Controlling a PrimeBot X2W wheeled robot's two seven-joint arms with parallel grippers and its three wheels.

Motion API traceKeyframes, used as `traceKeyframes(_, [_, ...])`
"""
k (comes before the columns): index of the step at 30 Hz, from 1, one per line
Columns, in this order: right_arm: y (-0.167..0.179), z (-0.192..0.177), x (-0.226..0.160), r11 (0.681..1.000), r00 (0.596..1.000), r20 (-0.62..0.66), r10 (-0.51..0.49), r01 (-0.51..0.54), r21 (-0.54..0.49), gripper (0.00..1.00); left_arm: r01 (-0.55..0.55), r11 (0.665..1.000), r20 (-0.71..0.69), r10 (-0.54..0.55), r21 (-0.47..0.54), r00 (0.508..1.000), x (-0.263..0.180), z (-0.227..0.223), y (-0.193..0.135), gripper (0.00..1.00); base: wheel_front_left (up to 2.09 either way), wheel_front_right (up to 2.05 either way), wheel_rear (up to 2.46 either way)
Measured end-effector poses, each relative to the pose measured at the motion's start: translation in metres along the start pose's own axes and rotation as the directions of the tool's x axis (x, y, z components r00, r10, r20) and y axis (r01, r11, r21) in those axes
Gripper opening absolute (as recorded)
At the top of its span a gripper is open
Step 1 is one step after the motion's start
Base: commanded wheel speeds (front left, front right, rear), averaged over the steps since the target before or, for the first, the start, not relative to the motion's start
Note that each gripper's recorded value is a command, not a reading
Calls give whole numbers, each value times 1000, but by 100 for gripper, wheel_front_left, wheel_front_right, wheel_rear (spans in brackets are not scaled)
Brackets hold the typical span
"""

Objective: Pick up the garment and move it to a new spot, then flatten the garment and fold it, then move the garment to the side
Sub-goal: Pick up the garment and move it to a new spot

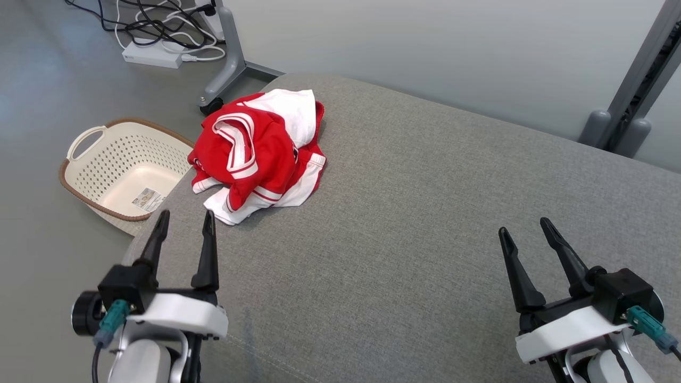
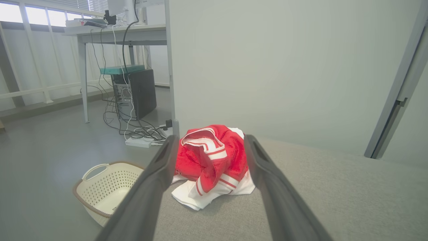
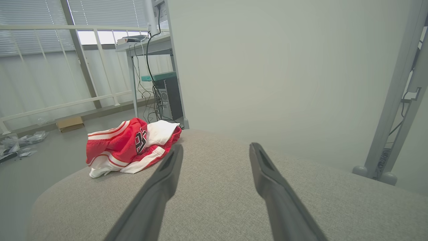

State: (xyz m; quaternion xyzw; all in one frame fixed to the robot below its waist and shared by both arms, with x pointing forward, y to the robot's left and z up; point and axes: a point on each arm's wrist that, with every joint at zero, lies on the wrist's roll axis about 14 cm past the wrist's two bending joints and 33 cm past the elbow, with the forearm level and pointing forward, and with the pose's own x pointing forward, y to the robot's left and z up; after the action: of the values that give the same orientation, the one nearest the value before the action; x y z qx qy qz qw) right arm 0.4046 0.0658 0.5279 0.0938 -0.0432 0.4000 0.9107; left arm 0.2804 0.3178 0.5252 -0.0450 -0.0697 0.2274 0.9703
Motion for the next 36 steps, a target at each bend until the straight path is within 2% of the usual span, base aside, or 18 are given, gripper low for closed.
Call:
traceKeyframes(4, [1, -1, 0, 1000, 1000, -3, 3, -3, 0, 100, 39, 999, 21, -39, 27, 999, 16, 10, 1, 100, 0, 0, 0])
traceKeyframes(12, [-5, -4, -1, 1000, 1000, -6, -5, 5, 10, 100, 69, 997, -41, -71, -41, 997, 75, 29, 0, 100, 0, 0, 0])
traceKeyframes(18, [-28, -5, -5, 998, 998, -1, -58, 58, 10, 100, 78, 991, -133, -92, -109, 987, 121, 28, -6, 100, 0, 0, 0])
traceKeyframes(27, [-63, -8, -13, 991, 991, 1, -133, 133, 2, 100, 77, 991, -358, -111, -108, 927, 171, -9, -18, 100, 0, 0, 0])
traceKeyframes(29, [-72, -10, -17, 988, 988, -3, -157, 157, -1, 100, 70, 990, -421, -117, -125, 899, 178, -24, -24, 100, 0, 0, 0])
traceKeyframes(30, [-80, -10, -20, 984, 984, -3, -178, 178, -4, 100, 61, 991, -490, -113, -122, 864, 180, -44, -26, 100, 0, 0, 0])
traceKeyframes(36, [-102, -12, -32, 972, 972, -9, -236, 236, -13, 100, 14, 992, -575, -85, -126, 813, 191, -72, -22, 100, 0, 0, 0])
